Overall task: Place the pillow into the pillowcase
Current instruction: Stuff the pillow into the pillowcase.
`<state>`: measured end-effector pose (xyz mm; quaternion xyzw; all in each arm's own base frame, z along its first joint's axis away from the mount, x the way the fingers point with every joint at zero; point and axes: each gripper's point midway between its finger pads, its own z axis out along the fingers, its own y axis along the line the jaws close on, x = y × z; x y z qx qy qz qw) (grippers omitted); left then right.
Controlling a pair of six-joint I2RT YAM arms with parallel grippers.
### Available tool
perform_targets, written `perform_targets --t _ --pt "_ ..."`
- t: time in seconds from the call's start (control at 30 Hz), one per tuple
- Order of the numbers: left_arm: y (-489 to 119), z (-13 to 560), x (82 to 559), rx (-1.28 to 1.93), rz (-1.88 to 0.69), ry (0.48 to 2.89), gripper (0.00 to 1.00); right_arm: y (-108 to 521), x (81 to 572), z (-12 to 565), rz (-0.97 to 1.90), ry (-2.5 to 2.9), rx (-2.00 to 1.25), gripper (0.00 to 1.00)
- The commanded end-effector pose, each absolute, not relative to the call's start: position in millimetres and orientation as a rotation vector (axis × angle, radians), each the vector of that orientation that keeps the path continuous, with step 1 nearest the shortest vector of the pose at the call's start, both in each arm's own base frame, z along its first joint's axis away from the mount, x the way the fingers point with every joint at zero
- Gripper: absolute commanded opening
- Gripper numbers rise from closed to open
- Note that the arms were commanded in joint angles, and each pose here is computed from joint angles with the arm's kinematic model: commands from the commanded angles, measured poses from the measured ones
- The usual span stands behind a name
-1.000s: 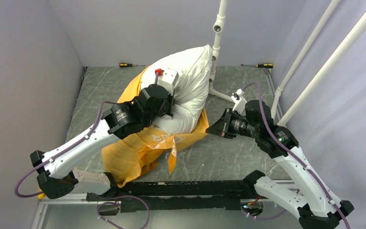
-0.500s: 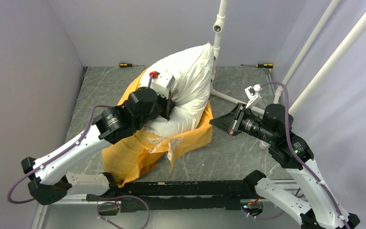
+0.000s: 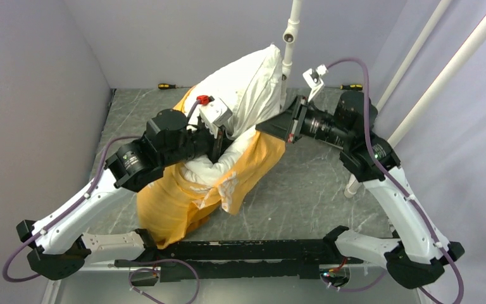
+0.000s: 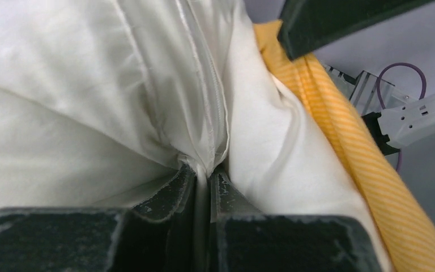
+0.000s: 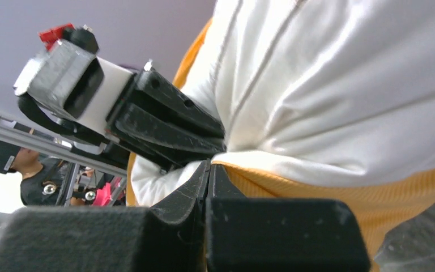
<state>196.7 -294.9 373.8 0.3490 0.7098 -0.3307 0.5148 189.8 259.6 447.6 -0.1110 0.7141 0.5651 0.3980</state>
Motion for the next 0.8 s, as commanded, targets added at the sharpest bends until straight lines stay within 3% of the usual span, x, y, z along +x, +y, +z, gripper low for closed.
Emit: perform_targets --t 0.0,0.2,0.37,0.5,0.57,0.67,0.77 --pt "-289.0 284.0 155.1 1.163 -0.792 2.028 0.00 235.4 149.8 622.7 1.467 1.137 -0.458 0.00" --pt "-275.4 240.9 189.5 0.999 -0.524 2.214 0.00 238.1 145.9 646.8 1.510 1.008 -0.493 0.00" --pt "-251.3 207.6 203.1 0.830 -0.301 2.378 0.00 230.4 177.6 604.1 1.363 1.200 -0.351 0.01" --pt "-243.7 205.0 207.9 0.694 -0.266 2.393 0.00 194.8 208.8 521.8 1.148 1.514 -0.026 0.62" --pt "-244.2 206.3 209.0 0.640 -0.279 2.392 0.00 175.4 206.8 483.3 1.066 1.630 0.091 0.84" --pt "-255.7 203.5 206.0 0.629 -0.357 2.396 0.00 173.0 188.7 446.5 1.090 1.713 0.088 0.93" --pt "-265.7 192.8 202.9 0.643 -0.405 2.421 0.00 189.6 170.3 431.3 1.178 1.756 -0.050 0.87"
